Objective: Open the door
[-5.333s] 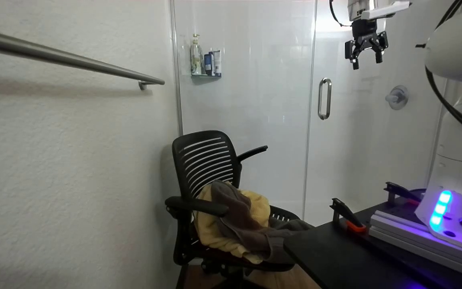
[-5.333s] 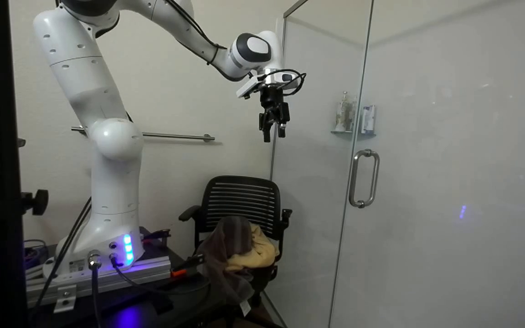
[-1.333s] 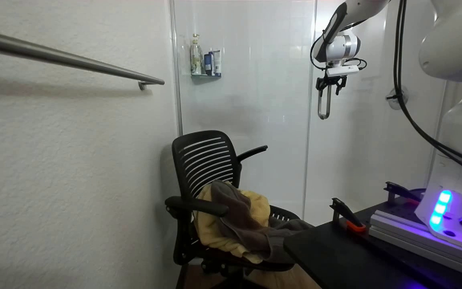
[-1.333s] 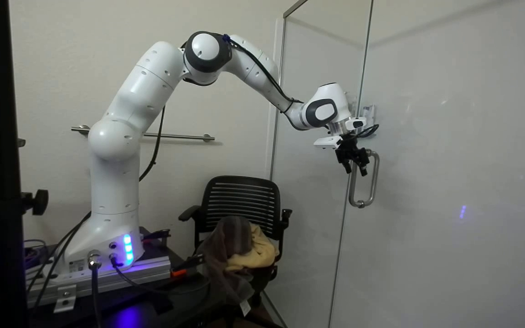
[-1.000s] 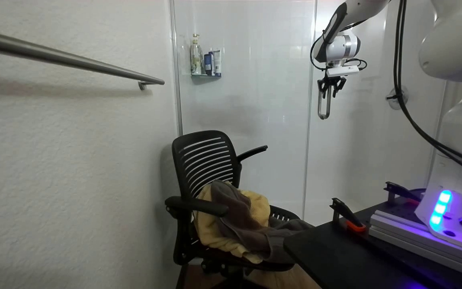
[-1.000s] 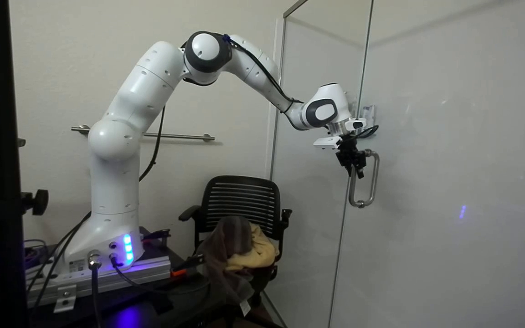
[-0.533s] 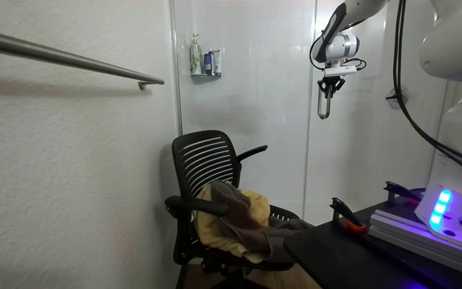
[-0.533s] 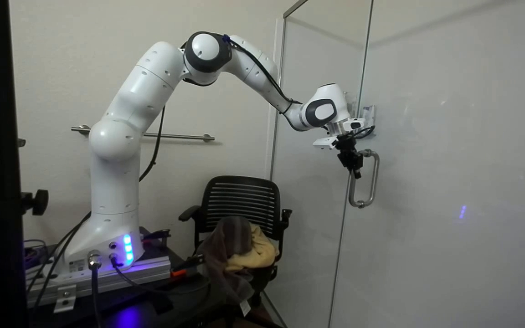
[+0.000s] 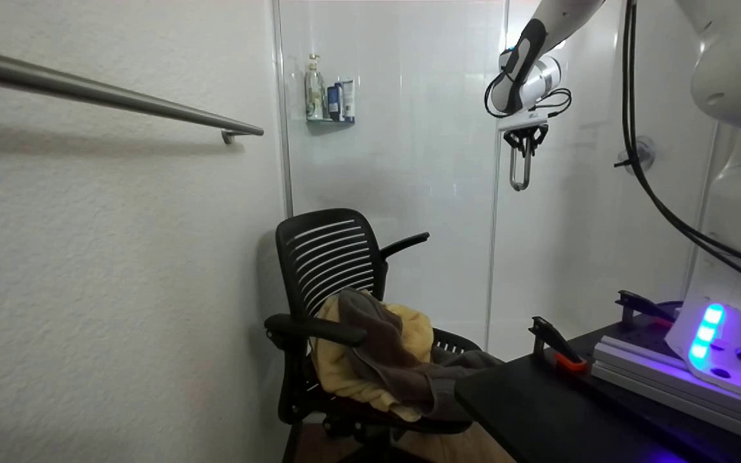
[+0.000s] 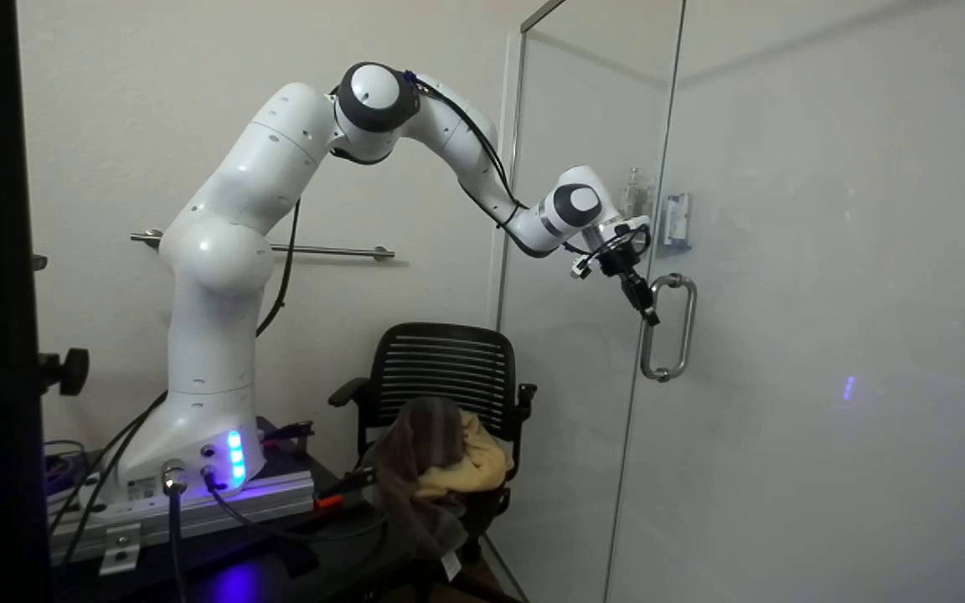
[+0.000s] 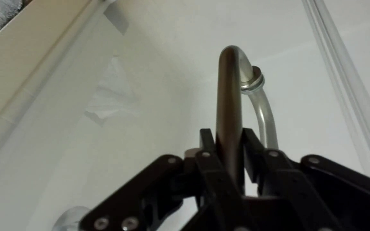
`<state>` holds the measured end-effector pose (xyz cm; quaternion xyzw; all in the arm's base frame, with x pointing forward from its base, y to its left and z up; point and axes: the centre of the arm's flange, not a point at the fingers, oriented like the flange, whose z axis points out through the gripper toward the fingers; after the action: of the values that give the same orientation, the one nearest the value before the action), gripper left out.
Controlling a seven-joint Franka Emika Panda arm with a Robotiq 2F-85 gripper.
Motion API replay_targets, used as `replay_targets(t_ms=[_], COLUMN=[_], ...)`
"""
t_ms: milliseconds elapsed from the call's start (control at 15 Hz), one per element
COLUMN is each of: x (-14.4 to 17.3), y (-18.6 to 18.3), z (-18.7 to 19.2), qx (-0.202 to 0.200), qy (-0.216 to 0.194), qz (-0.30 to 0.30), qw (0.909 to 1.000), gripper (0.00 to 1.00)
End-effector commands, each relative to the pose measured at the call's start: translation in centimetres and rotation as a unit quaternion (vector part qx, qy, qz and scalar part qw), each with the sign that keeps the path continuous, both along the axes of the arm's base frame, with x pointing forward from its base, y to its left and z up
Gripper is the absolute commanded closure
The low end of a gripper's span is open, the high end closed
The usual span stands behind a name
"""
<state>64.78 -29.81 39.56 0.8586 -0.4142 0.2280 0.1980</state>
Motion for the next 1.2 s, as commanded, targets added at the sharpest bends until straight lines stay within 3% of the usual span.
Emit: replay_targets(t_ms=[0,667,1133], x=[-3.3,-8.0,-11.8], y=[0.5,2.9,5.3], z=[1.7,0.7,1.1], qx=[-0.053,-0.156,-0.196], qy=[0.034,-0.023,-0.033], qz=[-0.059,-0.151,-0.207], qw=[0.9962,0.9759,0.9578], gripper=[0.94,0.94,0.94])
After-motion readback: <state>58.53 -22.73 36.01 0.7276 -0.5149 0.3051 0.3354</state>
